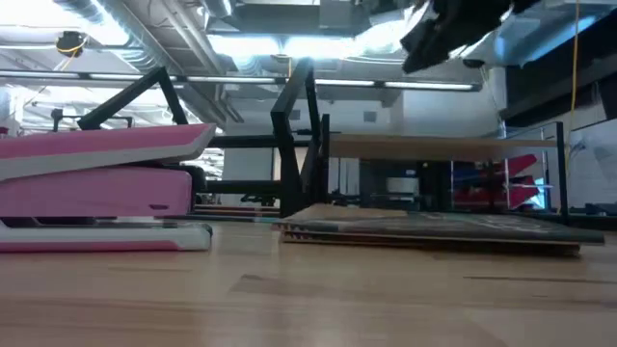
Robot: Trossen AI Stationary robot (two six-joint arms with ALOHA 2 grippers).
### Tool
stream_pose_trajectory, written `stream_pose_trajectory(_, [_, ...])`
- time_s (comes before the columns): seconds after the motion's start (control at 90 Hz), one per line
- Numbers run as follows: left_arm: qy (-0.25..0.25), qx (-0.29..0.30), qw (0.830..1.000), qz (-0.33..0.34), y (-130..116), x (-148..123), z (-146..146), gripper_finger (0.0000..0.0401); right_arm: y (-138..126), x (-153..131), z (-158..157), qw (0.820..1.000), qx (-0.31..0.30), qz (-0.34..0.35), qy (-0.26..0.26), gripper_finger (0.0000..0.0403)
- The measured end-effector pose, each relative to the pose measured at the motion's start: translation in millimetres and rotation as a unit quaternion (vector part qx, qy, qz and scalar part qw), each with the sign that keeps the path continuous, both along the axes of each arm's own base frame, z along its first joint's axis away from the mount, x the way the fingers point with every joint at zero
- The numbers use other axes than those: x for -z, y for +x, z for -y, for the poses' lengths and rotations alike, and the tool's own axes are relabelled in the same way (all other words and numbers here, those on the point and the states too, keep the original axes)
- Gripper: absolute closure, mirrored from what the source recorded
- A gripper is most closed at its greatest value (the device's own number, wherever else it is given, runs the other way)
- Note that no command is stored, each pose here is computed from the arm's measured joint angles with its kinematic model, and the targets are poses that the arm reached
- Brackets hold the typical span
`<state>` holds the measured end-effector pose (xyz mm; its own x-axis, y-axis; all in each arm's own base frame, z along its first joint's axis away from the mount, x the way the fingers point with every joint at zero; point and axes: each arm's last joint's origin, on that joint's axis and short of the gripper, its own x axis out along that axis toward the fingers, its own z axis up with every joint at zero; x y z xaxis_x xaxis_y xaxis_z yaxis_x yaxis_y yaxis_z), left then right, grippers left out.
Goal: Stock shelves
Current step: Put the book holder on top of the shelf
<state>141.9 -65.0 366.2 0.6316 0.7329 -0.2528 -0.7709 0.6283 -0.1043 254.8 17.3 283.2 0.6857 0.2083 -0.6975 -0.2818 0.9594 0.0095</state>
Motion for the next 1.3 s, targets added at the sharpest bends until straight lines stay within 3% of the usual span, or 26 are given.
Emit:
stream_pose_trajectory(0.178, [-0.023, -0.138, 0.989, -0.04, -6, 4, -44, 0.0203, -2, 7, -31, 1.0, -0.011, 0.011, -0.011, 0.0233])
stream_pose_trajectory(0.267, [-0.037, -0.161, 0.983, -0.079, -4, 4, -58, 0.0203, -3, 12, -39, 1.0, -0.011, 0.01, -0.021, 0.0233])
stream_pose_trajectory(0.456, [-0.115, -0.2, 0.964, -0.134, -4, 12, -74, 0.0202, -4, 17, -47, 0.999, -0.007, 0.016, -0.036, 0.0233])
stream_pose_trajectory(0.722, [-0.165, -0.226, 0.939, -0.203, -5, 49, -83, 0.0157, -3, 21, -47, 0.999, -0.007, 0.024, -0.031, 0.0233])
stream_pose_trajectory(0.911, [-0.151, -0.23, 0.939, -0.206, 0, 76, -84, 0.0136, -3, 22, -47, 0.999, -0.003, 0.024, -0.027, 0.0233])
stream_pose_trajectory(1.189, [-0.142, -0.227, 0.945, -0.187, 7, 99, -84, 0.0168, 12, 22, -51, 0.998, 0.006, 0.067, -0.009, 0.0233])
stream_pose_trajectory(1.3, [-0.146, -0.231, 0.945, -0.179, 7, 100, -84, 0.0206, 26, 30, -52, 0.995, 0.053, 0.082, -0.003, 0.0233])
